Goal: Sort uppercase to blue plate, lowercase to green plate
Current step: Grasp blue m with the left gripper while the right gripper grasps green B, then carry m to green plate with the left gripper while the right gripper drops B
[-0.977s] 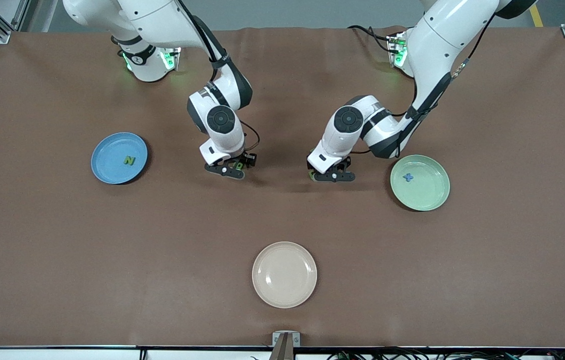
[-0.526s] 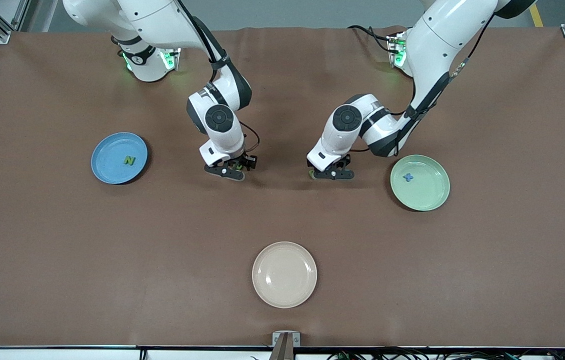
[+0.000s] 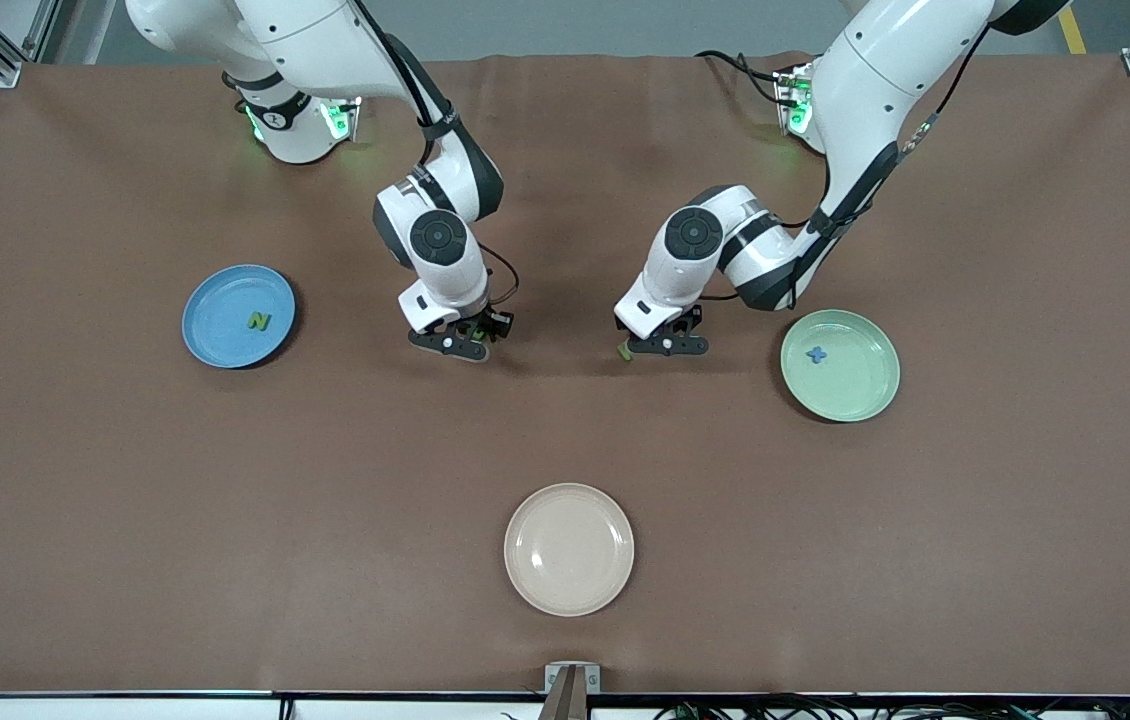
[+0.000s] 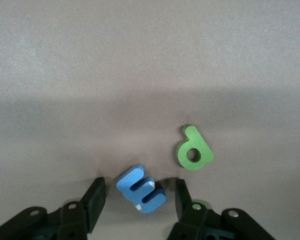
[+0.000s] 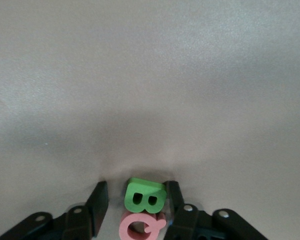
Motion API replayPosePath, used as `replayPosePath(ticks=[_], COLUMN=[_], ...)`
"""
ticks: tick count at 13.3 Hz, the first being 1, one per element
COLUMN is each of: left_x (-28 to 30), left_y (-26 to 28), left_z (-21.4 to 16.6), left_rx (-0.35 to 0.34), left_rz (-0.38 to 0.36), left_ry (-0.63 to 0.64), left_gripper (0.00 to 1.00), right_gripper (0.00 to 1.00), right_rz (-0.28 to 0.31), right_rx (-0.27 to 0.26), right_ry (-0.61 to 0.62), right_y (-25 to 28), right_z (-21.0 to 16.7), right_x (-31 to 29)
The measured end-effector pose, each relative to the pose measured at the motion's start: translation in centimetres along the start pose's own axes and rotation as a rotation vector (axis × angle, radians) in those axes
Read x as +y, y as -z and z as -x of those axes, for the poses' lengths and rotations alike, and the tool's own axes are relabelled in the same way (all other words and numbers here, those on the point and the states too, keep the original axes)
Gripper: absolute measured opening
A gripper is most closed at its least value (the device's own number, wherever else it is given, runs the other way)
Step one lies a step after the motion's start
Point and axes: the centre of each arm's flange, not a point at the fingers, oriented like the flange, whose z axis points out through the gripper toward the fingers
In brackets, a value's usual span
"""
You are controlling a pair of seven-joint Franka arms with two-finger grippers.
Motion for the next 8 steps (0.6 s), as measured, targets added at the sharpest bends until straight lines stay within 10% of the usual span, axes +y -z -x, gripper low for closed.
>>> replayPosePath(ticks=[3,8], left_x=[0.0,-0.1], left_y=[0.0,0.2], left_z=[0.0,0.0], left_rx=[0.0,0.001], left_rz=[-0.001,-0.006], left_ry=[0.0,0.001], left_gripper=[0.6,0.44], right_gripper=[0.36,0.36], right_rz=[-0.006,0.023], right_rx=[0.004,-0.021], right_ry=[0.001,0.022], right_y=[0.2,0.2], right_z=[0.0,-1.5], right_x=[-0.1,1.4])
